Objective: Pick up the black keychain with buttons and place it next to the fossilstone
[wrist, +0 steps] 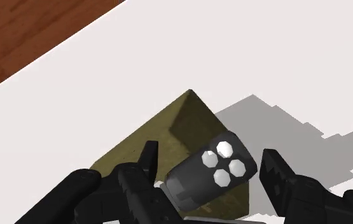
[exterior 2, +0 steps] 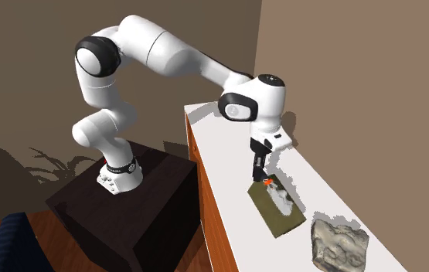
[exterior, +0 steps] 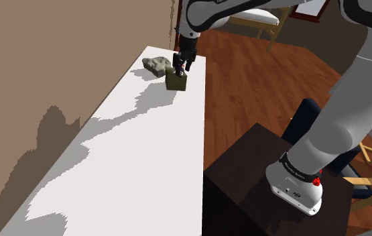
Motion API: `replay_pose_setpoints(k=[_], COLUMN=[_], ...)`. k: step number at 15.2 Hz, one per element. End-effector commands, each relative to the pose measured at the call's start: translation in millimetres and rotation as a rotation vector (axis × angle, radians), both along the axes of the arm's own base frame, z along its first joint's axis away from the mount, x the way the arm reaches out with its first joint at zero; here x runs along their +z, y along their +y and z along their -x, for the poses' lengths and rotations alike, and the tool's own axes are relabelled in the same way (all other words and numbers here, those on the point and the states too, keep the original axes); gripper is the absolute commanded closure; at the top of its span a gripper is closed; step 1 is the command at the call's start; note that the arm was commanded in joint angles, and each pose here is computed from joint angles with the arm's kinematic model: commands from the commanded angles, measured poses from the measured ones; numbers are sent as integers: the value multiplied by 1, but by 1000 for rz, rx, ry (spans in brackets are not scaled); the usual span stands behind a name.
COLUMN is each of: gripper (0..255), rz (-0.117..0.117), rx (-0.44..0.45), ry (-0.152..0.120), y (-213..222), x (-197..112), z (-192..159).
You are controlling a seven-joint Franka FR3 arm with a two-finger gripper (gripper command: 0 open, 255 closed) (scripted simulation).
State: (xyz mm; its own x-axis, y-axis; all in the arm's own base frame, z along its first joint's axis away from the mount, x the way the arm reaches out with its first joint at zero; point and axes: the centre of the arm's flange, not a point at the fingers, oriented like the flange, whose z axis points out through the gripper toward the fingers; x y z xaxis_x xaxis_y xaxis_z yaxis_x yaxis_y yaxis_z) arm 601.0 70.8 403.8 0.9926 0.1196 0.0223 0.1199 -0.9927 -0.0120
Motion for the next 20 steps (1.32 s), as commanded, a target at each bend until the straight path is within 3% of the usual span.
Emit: replay_pose_setpoints(k=[1,11,20], gripper=[255,255,255], rz=[0,0,0], rx=[1,1,1], ry=[1,1,1], y=[-28,-148,-148], x=[-1,-1,-48], z=[-6,-47,-47])
